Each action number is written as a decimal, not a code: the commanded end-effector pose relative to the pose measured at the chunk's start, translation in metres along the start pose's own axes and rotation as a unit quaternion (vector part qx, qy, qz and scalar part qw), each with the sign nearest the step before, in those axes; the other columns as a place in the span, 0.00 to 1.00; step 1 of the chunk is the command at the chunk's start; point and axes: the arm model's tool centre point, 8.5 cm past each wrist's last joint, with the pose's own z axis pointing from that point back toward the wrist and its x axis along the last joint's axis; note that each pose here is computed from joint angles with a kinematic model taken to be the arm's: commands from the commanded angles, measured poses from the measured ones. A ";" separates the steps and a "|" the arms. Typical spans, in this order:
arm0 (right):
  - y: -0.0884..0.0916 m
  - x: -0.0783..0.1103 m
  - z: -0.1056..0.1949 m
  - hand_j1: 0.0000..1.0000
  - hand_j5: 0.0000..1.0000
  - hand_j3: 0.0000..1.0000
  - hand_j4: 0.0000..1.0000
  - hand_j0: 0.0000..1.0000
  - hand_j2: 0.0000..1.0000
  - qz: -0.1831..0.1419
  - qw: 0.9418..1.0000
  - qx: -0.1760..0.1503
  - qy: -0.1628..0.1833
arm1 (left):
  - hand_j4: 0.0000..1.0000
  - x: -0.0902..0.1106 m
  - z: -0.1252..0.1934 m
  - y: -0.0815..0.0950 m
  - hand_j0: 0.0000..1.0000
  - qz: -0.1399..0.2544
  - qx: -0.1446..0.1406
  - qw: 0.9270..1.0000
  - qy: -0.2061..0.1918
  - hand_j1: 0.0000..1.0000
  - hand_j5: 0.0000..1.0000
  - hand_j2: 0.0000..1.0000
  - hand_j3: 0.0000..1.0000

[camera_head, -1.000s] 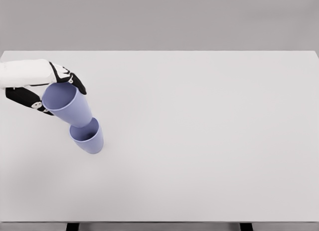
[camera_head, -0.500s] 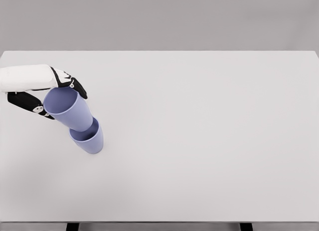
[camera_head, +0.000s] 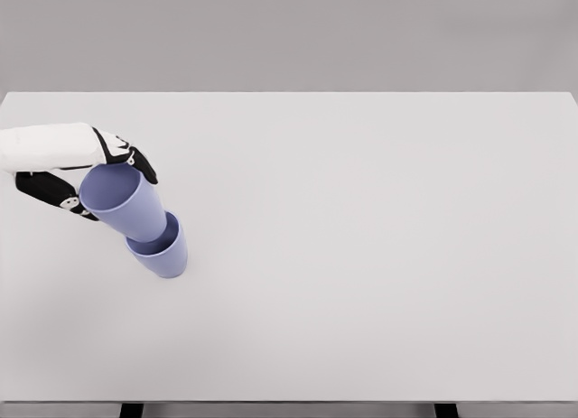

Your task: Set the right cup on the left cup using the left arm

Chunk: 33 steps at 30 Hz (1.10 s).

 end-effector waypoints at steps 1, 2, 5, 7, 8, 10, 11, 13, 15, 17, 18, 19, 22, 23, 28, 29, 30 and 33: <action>0.000 0.000 0.000 1.00 1.00 1.00 1.00 1.00 1.00 0.000 1.000 0.000 0.000 | 0.63 0.000 0.000 0.001 0.63 0.001 0.002 1.000 0.001 0.63 0.63 0.63 0.63; 0.000 0.000 0.000 1.00 1.00 1.00 1.00 1.00 1.00 0.000 1.000 0.000 0.000 | 0.63 0.000 0.000 0.001 0.63 0.001 0.002 1.000 0.001 0.63 0.63 0.63 0.63; 0.000 0.000 0.000 1.00 1.00 1.00 1.00 1.00 1.00 0.000 1.000 0.000 0.000 | 0.63 -0.001 -0.003 0.000 0.63 0.000 0.002 1.000 -0.001 0.63 0.63 0.63 0.63; 0.000 0.000 0.000 1.00 1.00 1.00 1.00 1.00 1.00 0.000 1.000 0.000 0.000 | 0.63 -0.003 -0.004 0.000 0.63 0.002 0.003 1.000 0.000 0.63 0.63 0.63 0.63; 0.000 0.000 0.000 1.00 1.00 1.00 1.00 1.00 1.00 0.000 1.000 0.000 0.000 | 0.63 -0.004 -0.003 0.000 0.63 0.003 0.003 1.000 0.002 0.63 0.63 0.63 0.63; 0.000 0.000 0.000 1.00 1.00 1.00 1.00 1.00 1.00 0.000 1.000 0.000 0.000 | 0.63 -0.006 -0.003 -0.001 0.63 0.004 0.004 1.000 0.004 0.63 0.63 0.63 0.63; 0.000 0.000 0.000 1.00 1.00 1.00 1.00 1.00 1.00 0.000 1.000 0.000 0.000 | 0.63 -0.006 -0.004 -0.001 0.63 0.000 0.001 1.000 0.006 0.63 0.63 0.63 0.63; 0.000 0.000 0.000 1.00 1.00 1.00 1.00 1.00 1.00 0.000 1.000 0.000 0.000 | 0.63 -0.007 -0.005 -0.002 0.63 0.000 0.000 1.000 0.005 0.63 0.63 0.63 0.63; 0.000 0.000 0.000 1.00 1.00 1.00 1.00 1.00 1.00 0.000 1.000 0.000 0.000 | 0.63 -0.006 -0.006 -0.004 0.63 0.002 0.000 1.000 0.005 0.63 0.63 0.63 0.63; 0.000 0.000 0.000 1.00 1.00 1.00 1.00 1.00 1.00 0.000 1.000 0.000 0.000 | 1.00 -0.006 -0.005 -0.003 1.00 0.002 0.003 1.000 0.005 1.00 1.00 1.00 1.00; 0.000 0.000 0.000 1.00 1.00 1.00 1.00 1.00 1.00 0.000 1.000 0.000 0.000 | 1.00 -0.006 -0.006 -0.004 1.00 0.003 0.005 1.000 0.004 1.00 1.00 1.00 1.00; 0.000 0.000 0.000 1.00 1.00 1.00 1.00 1.00 1.00 0.000 1.000 0.000 0.000 | 1.00 -0.005 -0.006 -0.004 1.00 0.003 0.005 1.000 0.003 1.00 1.00 1.00 1.00; 0.000 0.000 0.000 1.00 1.00 1.00 1.00 1.00 1.00 0.000 1.000 0.000 0.000 | 1.00 -0.005 -0.006 -0.004 1.00 0.003 0.005 1.000 0.003 1.00 1.00 1.00 1.00; 0.000 0.000 0.000 1.00 1.00 1.00 1.00 1.00 1.00 0.000 1.000 0.000 0.000 | 1.00 -0.005 -0.005 -0.004 1.00 0.003 0.004 1.000 0.003 1.00 1.00 1.00 1.00; 0.000 0.000 0.000 1.00 1.00 1.00 1.00 1.00 1.00 0.000 1.000 0.000 0.000 | 1.00 -0.004 0.001 0.004 1.00 -0.001 0.013 1.000 0.008 1.00 1.00 1.00 1.00; 0.000 0.000 0.000 1.00 1.00 1.00 1.00 1.00 1.00 0.000 1.000 0.000 0.000 | 1.00 -0.003 0.004 0.012 1.00 -0.009 0.021 1.000 0.009 1.00 1.00 1.00 1.00; 0.000 0.000 0.000 1.00 1.00 1.00 1.00 1.00 1.00 0.000 1.000 0.000 0.000 | 1.00 -0.002 0.006 0.021 1.00 -0.018 0.028 0.999 0.010 1.00 1.00 1.00 1.00; 0.000 0.000 0.000 1.00 1.00 1.00 1.00 1.00 1.00 0.000 1.000 -0.001 0.000 | 1.00 0.009 -0.003 0.042 1.00 -0.031 0.052 0.998 -0.018 1.00 1.00 1.00 1.00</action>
